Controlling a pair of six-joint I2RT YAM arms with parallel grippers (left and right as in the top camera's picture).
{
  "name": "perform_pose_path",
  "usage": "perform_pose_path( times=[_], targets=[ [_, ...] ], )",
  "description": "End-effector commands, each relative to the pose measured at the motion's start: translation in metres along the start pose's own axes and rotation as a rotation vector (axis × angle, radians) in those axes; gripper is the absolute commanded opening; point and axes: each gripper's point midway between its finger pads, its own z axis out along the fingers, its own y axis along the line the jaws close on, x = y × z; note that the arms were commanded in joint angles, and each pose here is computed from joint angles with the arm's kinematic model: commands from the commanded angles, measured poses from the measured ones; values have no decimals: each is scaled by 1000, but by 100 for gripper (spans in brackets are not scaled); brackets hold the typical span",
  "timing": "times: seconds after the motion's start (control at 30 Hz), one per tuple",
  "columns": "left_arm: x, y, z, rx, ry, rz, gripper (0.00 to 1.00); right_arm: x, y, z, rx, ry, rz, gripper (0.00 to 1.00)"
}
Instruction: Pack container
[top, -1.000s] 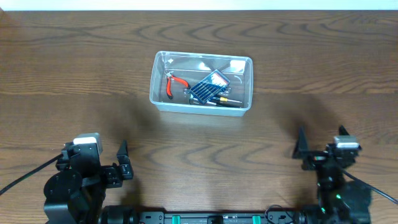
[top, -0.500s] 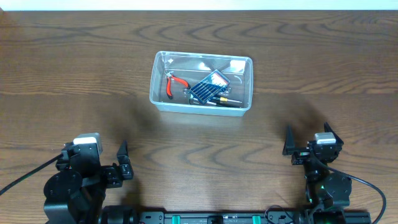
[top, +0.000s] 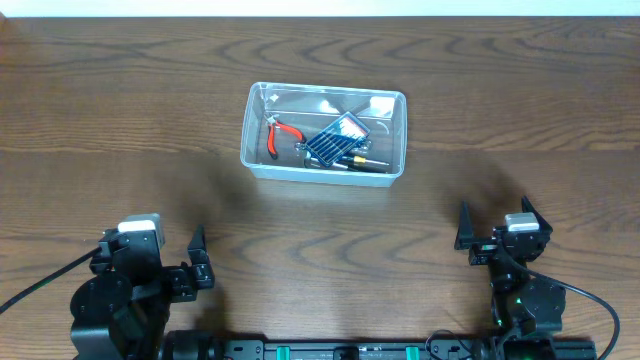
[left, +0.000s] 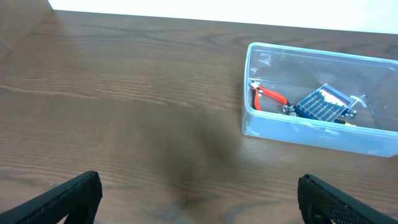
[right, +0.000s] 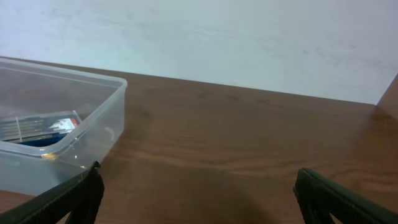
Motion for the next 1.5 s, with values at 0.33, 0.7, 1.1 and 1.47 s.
perform_pose_path(
  times=[0.33, 0.7, 1.1, 1.47],
  targets=[
    [1, 0, -1, 0, 1, 16, 98, 0, 3, 0, -10, -6, -14, 99],
    [44, -10, 10, 71, -38, 14, 99, 0, 3, 0, -10, -6, -14, 99],
    [32, -16, 68, 89, -350, 61, 98, 0, 3, 0, -10, -6, -14, 99],
    [65, -8, 109, 38, -343, 54, 98, 0, 3, 0, -10, -6, -14, 99]
  ],
)
